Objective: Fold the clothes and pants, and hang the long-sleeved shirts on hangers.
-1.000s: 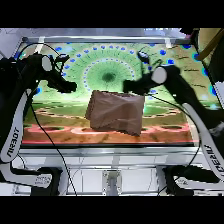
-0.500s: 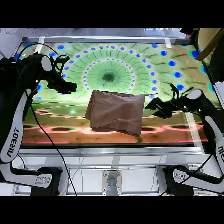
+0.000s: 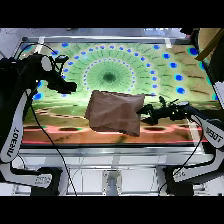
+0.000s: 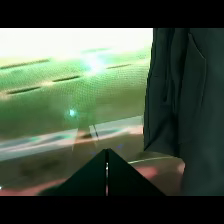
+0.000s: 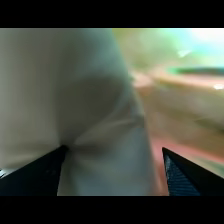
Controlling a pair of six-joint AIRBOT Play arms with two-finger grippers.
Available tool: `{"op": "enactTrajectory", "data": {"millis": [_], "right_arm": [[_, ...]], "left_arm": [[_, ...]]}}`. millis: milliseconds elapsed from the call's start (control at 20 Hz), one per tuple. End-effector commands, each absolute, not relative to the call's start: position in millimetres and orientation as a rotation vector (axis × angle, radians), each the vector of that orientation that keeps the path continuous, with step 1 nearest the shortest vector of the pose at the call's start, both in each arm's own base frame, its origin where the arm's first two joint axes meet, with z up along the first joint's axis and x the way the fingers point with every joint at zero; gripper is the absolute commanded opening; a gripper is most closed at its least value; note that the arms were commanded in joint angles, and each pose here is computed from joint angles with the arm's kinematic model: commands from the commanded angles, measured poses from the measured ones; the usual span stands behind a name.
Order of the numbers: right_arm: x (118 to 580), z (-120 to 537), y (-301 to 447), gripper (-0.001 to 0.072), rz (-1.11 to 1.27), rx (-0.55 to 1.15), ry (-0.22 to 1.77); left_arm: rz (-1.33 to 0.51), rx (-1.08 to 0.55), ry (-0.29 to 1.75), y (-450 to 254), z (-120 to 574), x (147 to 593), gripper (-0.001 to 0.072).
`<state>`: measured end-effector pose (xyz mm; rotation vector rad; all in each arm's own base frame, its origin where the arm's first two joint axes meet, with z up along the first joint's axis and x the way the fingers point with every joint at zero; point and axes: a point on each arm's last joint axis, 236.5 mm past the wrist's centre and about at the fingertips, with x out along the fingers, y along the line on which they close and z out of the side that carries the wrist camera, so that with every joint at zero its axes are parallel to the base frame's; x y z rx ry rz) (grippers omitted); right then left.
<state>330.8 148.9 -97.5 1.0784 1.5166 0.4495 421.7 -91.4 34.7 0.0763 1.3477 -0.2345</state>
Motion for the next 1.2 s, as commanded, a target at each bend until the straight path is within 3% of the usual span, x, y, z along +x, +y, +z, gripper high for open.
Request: {"op": "enactTrajectory", "data": {"millis": [0,100,150,250,300,350,600,850,1000,1150], "right_arm": [[345,-99,182,0.0695,0.527,1.091,1.443],[354,-88,199,0.0670,0.586,1.072,1.400],[357,-83,205,0.0621,0.613,1.051,1.386],[367,-72,214,0.0260,0.655,1.010,1.356],[374,-67,215,0.0115,0.667,0.997,1.335],[381,-61,215,0.0045,0.682,0.979,1.311],[412,-26,181,0.0042,0.634,0.944,1.204],[405,6,32,0.0041,0.281,0.863,1.126],[369,49,-85,0.0040,0.016,0.875,0.970],[290,91,-198,0.0040,-0.286,0.949,0.765]], "left_arm": [[-0.229,0.071,1.348,-91,35,422,0.0010],[-0.229,0.071,1.348,-91,35,422,0.0011],[-0.229,0.071,1.349,-91,35,421,0.0011],[-0.230,0.071,1.349,-91,35,421,0.0011],[-0.230,0.071,1.348,-91,35,421,0.0010],[-0.230,0.071,1.348,-91,35,421,0.0010],[-0.229,0.071,1.349,-91,35,421,0.0010],[-0.230,0.072,1.351,-91,35,421,0.0010],[-0.229,0.072,1.351,-91,35,421,0.0010],[-0.229,0.072,1.348,-91,35,422,0.0010]]}}
